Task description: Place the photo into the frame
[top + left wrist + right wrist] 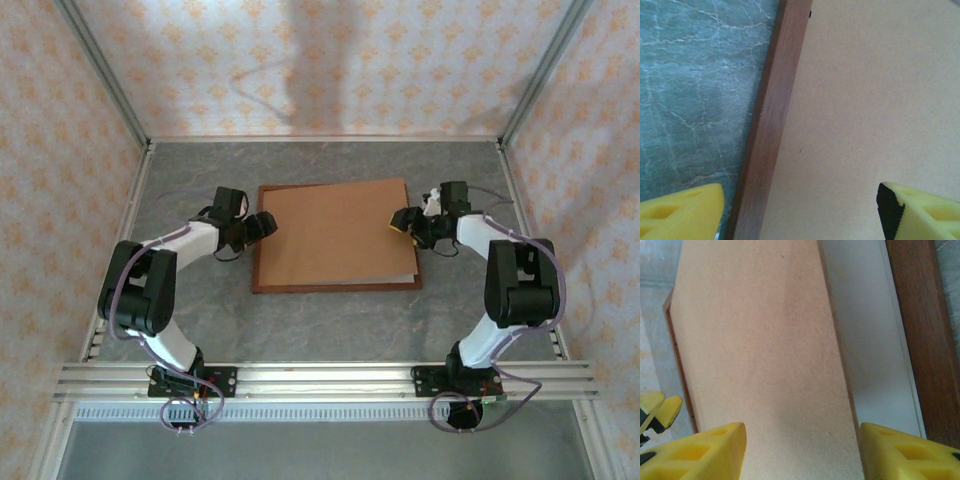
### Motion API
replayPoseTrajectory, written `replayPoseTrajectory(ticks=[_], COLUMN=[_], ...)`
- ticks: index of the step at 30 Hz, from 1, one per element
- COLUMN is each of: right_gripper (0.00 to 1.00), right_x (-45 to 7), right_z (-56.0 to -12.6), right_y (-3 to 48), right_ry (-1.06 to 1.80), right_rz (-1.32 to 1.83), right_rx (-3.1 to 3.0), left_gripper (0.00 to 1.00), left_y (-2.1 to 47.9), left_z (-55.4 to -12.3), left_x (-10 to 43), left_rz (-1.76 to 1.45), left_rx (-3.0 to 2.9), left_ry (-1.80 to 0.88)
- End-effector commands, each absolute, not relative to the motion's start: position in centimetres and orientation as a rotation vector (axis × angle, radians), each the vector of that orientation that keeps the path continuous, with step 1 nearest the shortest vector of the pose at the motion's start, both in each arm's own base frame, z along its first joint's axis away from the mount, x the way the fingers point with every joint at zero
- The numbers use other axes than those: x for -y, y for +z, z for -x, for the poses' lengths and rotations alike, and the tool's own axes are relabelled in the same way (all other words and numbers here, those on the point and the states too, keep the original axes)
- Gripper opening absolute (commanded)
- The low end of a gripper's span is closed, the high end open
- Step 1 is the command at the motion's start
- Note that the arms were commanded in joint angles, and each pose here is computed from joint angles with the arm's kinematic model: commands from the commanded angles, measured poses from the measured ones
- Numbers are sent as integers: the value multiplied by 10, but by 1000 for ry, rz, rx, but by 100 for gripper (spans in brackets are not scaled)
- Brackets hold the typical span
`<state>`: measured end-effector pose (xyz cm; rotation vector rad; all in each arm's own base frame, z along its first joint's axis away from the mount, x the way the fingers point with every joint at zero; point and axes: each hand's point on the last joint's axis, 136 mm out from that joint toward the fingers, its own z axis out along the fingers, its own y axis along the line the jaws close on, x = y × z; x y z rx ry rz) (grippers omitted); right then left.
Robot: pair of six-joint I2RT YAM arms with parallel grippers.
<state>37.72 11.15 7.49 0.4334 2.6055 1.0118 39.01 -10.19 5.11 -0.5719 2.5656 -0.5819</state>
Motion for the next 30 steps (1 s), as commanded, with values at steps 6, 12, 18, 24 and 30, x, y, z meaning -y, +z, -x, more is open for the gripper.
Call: replayPoseTrajectory(ticks=[6, 12, 18, 24, 30], right_gripper=[69, 78, 82, 84, 85], right_x=[-117, -111, -102, -97, -87], right_z=[-387, -385, -381, -384, -387], right_y=[74, 70, 61, 64, 71], right_ry=[856, 647, 488, 438, 349], right_rz=[-344, -318, -341, -347, -331], right_rx=[-2690, -2779, -2853, -2865, -2857], left_gripper=[80, 80, 79, 79, 79], left_y=[45, 44, 42, 40, 40], left_z=[-399, -398, -398, -396, -396], left_x=[109, 109, 108, 107, 105], left_rz=[526, 528, 528, 524, 522], left_rx=[-2593, -2590, -2591, -2594, -2595], left_ry=[-572, -576, -566, -558, -547])
